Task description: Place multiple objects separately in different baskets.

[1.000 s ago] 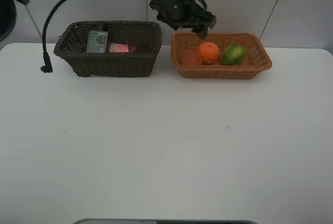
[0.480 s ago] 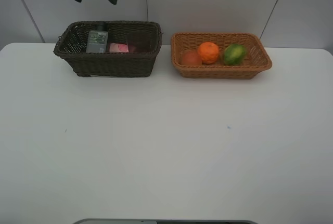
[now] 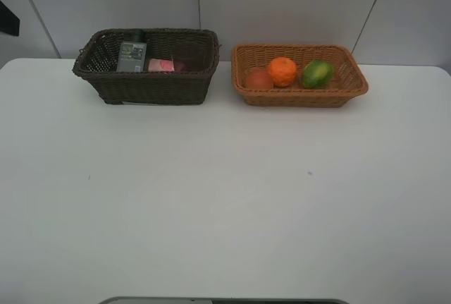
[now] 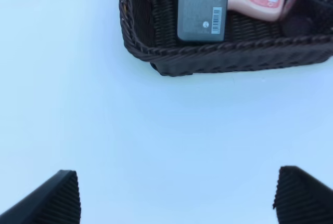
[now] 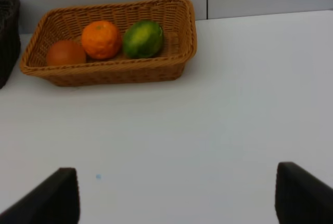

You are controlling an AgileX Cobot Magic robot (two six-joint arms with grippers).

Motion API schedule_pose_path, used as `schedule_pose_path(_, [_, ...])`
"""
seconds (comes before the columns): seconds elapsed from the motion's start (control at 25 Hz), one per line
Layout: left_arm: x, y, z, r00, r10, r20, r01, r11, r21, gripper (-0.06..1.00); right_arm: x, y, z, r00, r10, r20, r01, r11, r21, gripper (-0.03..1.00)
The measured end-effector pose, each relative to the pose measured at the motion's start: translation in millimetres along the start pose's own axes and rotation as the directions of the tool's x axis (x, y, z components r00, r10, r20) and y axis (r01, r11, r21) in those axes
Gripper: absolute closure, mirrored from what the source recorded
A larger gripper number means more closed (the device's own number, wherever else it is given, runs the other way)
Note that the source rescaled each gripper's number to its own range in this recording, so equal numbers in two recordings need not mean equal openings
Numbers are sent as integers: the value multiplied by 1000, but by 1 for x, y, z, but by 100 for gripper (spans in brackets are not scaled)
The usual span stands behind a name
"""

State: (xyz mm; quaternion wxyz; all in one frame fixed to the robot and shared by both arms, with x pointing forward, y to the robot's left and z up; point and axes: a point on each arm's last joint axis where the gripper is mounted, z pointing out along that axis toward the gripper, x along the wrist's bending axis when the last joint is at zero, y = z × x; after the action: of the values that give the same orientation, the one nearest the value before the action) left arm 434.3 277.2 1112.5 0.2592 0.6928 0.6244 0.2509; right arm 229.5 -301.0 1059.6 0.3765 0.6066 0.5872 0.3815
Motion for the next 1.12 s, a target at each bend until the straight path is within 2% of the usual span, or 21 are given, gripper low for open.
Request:
schedule_pose_path(0.28, [5,-44,-59,1000,-5,-2,5,998,-61,-1,0,0,0,1000,0,0,0,1000,0,22])
schedule_pose_path(0.52, [7,-80,-89,999,40,-7,-41,996,-74,-1,0,0,0,1000,0,0,0,1000,0,22])
schedule_pose_path(0.72, [8,-104,-93,999,47,-8,-47,999,-25,-1,0,0,0,1000,0,-1,0,1000,0,22])
schedule_pose_path(1.0, [7,-147,-66,999,49,0,-49,995,85,-1,0,0,0,1000,0,-1,0,1000,0,22])
schedule_pose_path(1.12, [5,-163,-62,999,39,20,-41,997,70,-1,0,0,0,1000,0,-1,0,1000,0,22])
